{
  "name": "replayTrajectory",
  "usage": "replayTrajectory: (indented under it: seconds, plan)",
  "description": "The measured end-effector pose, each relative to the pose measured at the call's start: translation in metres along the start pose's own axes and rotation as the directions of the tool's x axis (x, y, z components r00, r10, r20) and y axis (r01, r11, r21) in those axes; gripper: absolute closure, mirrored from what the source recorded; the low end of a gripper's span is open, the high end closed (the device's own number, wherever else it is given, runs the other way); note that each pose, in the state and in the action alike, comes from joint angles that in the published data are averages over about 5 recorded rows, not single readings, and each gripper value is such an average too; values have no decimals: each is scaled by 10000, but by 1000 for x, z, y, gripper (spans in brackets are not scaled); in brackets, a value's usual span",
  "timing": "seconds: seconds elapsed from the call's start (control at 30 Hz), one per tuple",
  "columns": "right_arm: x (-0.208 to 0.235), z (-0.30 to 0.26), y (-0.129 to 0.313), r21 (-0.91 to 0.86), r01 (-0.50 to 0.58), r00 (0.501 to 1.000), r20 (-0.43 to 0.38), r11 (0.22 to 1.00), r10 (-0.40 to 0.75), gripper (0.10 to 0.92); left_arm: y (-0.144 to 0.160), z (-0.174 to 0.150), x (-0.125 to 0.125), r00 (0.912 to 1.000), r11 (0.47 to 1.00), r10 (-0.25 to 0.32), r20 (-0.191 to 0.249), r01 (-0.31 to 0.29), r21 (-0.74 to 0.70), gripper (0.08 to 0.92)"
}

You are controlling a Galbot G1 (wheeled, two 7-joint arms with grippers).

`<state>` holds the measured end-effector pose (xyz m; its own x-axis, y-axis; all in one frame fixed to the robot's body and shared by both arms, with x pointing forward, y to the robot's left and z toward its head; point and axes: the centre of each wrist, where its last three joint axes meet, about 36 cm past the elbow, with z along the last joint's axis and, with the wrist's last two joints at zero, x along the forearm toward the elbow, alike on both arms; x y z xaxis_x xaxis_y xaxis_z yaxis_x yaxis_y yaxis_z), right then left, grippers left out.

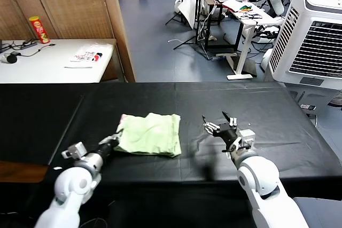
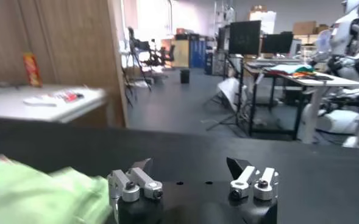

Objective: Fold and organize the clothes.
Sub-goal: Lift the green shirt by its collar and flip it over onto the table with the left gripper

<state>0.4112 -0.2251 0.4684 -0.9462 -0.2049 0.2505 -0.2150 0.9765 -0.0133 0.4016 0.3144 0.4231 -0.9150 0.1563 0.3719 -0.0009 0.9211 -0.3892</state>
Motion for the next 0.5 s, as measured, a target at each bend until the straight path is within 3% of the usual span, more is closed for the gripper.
replayTrajectory:
  seconds: [0.27,0.4,0.5]
  plan:
    - [-3,7,1,13,-119,9997,-194,9999,120,224,29,-45,29,9948,9702,-899,473,982,-2217,846]
    - [-4,9,1,-4,-130,9996,-236,9999,130,224,45,-74,43,9858,9255,-1440,864,1651,-3409,846]
    - [-5,10,2,-30,-130,9996,-270,9999,129,224,53,-102,56,9744,8686,-1764,1392,2206,-4436,846]
